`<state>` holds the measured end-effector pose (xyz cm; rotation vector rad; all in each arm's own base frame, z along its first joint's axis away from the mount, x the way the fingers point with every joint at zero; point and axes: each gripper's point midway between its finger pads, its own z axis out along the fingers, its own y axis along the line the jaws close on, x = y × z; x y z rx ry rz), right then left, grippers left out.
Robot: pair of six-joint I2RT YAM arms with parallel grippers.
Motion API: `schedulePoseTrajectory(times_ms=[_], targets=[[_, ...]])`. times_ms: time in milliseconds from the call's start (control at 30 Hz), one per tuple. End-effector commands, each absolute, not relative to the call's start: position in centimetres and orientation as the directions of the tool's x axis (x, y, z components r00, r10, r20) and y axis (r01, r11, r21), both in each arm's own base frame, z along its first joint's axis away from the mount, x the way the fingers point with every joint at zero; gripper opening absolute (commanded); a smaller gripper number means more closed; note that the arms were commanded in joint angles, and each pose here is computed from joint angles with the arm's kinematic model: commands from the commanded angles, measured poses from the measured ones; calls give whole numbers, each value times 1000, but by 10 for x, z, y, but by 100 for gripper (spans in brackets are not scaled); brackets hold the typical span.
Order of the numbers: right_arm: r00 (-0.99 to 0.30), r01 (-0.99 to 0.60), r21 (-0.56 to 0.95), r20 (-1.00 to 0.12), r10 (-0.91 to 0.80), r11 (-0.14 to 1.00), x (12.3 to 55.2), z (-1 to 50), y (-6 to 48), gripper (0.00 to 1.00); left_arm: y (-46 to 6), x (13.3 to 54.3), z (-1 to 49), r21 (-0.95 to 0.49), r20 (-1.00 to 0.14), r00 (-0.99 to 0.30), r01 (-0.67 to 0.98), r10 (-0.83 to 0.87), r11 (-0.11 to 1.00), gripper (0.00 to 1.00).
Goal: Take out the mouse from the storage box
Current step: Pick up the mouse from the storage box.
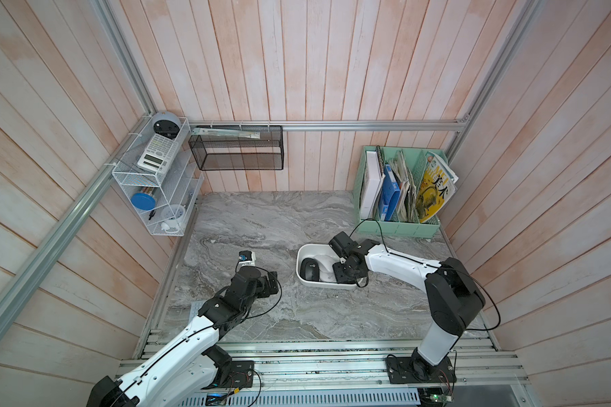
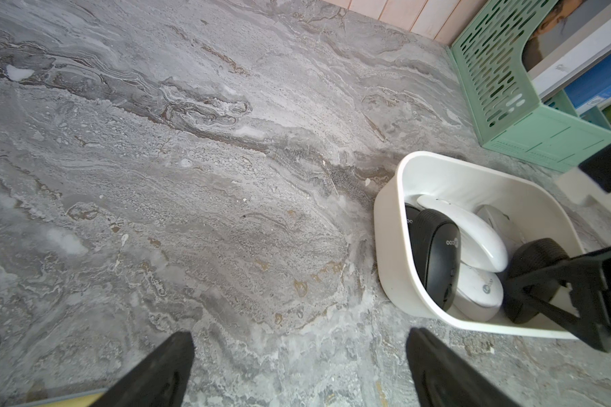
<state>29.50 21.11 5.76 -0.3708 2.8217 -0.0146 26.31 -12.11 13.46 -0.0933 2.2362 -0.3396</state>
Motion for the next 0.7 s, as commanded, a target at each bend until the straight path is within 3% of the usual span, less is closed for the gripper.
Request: schedulePoseTrajectory(times_ms=[0, 367, 667], targets=[[-909, -251, -38, -333, -249, 967, 296, 86, 212, 58, -118, 267, 140, -258, -774, -608, 49, -176, 965, 100], [-864, -306, -10, -417, -282, 952, 270, 144, 226, 58, -110, 264, 148, -256, -791, -581, 29, -192, 966, 100], [-854, -386, 12, -382, -353, 922, 221, 139, 249, 58, -97, 261, 156, -249, -813, -540, -15, -217, 968, 100]])
